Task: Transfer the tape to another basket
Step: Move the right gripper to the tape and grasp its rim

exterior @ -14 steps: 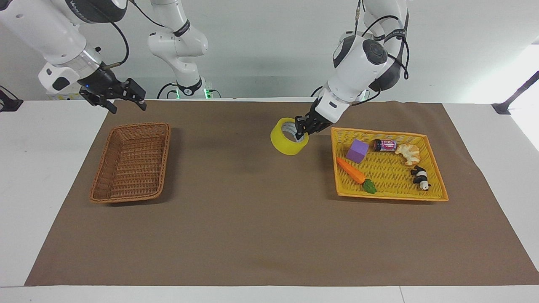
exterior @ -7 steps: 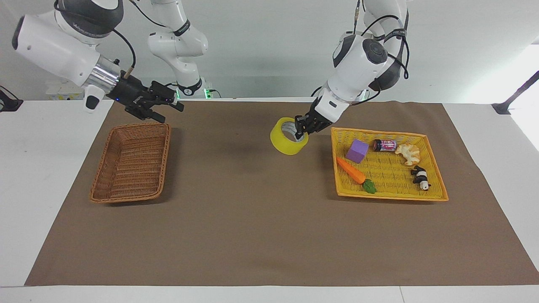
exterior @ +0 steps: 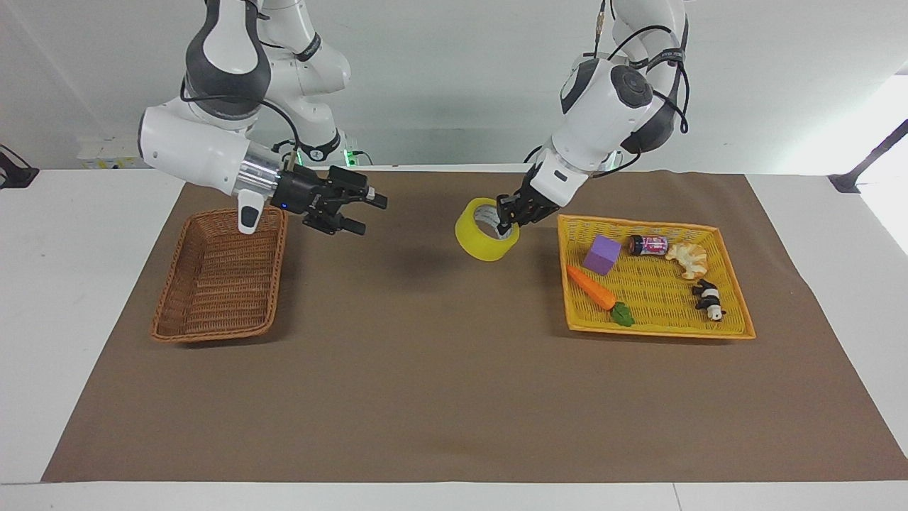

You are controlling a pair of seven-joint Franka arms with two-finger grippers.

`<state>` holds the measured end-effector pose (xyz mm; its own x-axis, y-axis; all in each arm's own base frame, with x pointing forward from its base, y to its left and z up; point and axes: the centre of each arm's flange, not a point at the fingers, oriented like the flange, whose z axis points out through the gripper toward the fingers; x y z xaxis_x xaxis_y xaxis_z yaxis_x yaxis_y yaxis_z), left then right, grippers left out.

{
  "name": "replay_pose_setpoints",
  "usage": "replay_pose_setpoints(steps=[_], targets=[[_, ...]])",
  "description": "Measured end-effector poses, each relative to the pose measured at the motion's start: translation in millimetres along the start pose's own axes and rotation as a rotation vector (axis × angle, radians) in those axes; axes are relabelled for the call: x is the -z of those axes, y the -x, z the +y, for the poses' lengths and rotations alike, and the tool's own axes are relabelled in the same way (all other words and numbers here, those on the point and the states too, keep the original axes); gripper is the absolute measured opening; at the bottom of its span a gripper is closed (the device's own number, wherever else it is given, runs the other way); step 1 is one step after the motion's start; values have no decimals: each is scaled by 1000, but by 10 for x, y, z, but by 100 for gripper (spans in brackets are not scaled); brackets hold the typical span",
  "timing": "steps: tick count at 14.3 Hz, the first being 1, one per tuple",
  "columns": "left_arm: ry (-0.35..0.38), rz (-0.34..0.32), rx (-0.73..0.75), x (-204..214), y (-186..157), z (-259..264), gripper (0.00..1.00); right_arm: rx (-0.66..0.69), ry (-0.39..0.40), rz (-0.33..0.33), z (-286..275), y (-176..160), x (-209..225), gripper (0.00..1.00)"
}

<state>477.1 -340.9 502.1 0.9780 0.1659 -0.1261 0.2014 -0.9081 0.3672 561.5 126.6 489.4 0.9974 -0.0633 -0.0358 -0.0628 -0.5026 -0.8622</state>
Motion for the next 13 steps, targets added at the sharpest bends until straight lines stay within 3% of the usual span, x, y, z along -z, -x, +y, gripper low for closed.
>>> replay_pose_setpoints(steps=[7, 13], targets=[[0, 0, 0, -1, 1, 1, 22, -5, -31, 3, -149, 225, -905, 100], [-1, -4, -10, -23, 46, 39, 22, -22, -37, -14, -146, 348, -1129, 100]])
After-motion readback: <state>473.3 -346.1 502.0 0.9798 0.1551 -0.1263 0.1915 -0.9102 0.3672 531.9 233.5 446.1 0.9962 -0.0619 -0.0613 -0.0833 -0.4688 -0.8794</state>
